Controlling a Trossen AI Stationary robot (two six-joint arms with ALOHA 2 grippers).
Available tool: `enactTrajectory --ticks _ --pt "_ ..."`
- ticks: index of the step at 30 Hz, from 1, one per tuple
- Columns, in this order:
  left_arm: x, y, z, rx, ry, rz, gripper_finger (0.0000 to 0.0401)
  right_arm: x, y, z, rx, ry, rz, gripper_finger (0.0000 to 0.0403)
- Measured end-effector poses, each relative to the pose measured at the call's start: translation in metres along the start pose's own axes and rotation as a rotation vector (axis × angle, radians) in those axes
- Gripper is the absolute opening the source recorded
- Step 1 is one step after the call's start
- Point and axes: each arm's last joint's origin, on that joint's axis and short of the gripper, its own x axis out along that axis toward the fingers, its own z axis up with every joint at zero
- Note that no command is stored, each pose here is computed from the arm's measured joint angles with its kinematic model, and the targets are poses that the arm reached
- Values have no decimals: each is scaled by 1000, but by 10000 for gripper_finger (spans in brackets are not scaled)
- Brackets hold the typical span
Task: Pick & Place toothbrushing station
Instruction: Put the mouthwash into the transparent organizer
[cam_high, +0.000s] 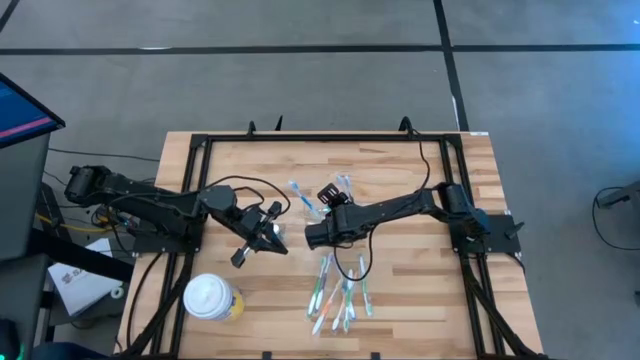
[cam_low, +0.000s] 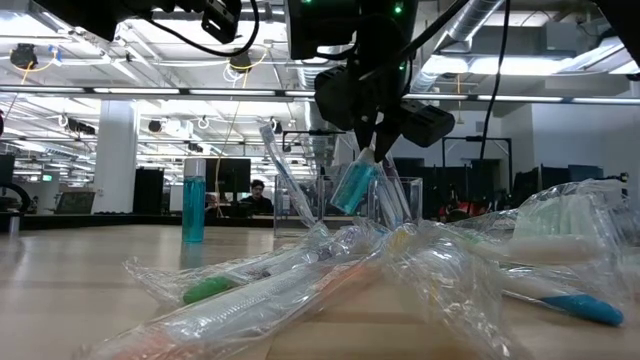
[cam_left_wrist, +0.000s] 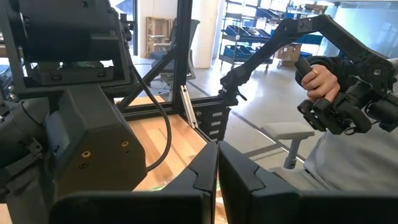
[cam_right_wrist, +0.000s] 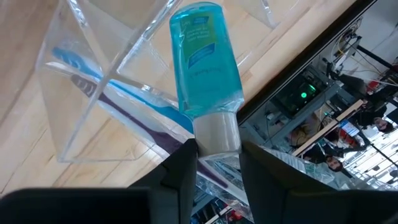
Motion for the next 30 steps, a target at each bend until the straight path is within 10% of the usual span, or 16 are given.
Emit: enactTrajectory --ticks 30 --pt "0 0 0 0 0 -1 7 0 -2 8 6 -107 58 114"
